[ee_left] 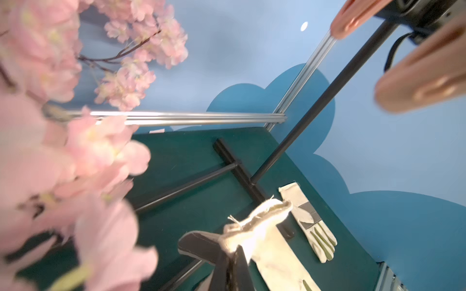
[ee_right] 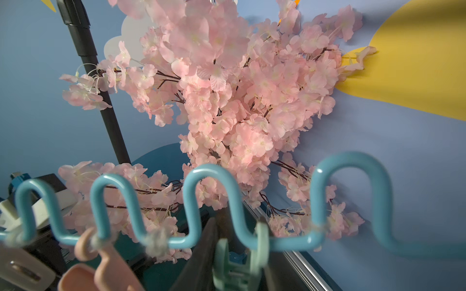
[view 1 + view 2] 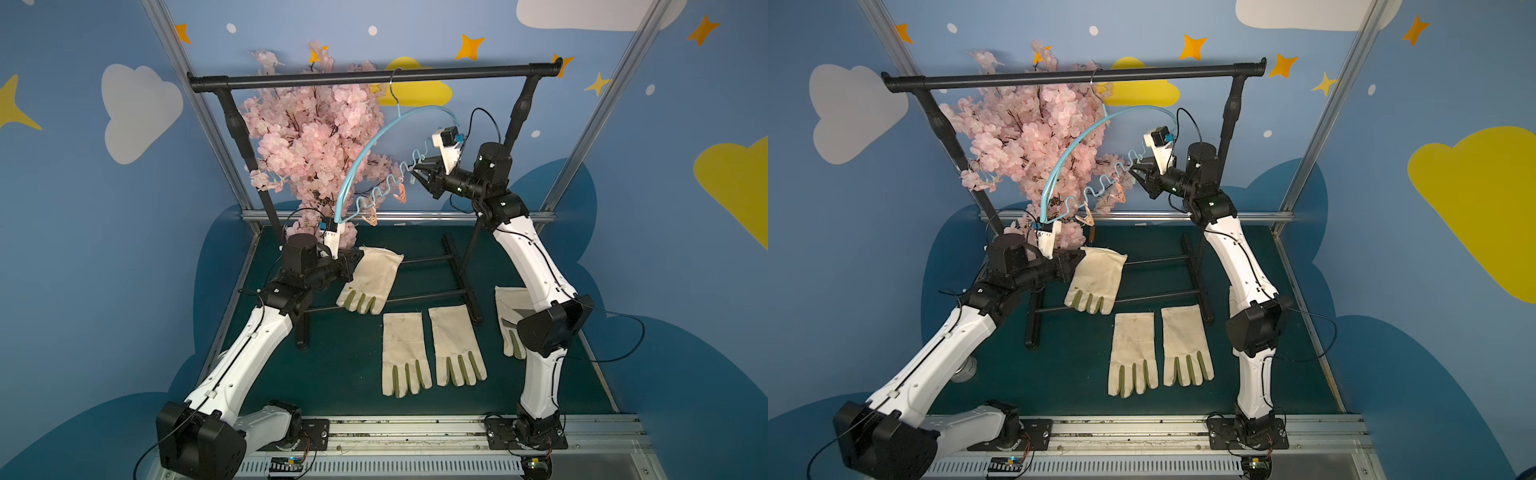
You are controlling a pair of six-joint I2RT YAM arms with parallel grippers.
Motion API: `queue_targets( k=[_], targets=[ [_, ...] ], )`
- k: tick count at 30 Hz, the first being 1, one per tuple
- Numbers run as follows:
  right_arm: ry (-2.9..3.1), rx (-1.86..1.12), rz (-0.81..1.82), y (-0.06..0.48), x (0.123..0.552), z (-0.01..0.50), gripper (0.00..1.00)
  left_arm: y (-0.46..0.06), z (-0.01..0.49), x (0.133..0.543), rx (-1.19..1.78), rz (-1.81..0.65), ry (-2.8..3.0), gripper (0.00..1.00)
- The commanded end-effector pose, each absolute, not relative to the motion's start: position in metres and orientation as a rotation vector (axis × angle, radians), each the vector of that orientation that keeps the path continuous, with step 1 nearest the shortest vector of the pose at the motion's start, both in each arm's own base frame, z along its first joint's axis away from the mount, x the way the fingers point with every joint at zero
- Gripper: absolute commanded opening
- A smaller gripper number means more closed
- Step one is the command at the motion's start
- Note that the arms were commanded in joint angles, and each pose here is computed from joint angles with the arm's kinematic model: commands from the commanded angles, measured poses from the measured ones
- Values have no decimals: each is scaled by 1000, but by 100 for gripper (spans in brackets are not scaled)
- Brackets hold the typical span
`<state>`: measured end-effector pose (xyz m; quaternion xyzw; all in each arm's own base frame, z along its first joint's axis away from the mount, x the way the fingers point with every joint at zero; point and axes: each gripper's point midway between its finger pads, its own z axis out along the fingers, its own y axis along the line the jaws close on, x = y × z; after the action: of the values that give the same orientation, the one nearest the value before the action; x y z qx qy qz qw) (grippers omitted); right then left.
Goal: Clip the gloves onto a hanger to dry
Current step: Clamp the glove onto the hanger.
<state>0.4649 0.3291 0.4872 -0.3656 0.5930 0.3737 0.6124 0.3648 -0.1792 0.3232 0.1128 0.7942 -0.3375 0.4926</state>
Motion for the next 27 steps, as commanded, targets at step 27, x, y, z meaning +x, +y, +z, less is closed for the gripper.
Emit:
queue_targets(
  k=[27],
  targets=[
    [1278,-886,949,330,441,513,25,-218,439,459,499,-1118,1620,3]
  ],
)
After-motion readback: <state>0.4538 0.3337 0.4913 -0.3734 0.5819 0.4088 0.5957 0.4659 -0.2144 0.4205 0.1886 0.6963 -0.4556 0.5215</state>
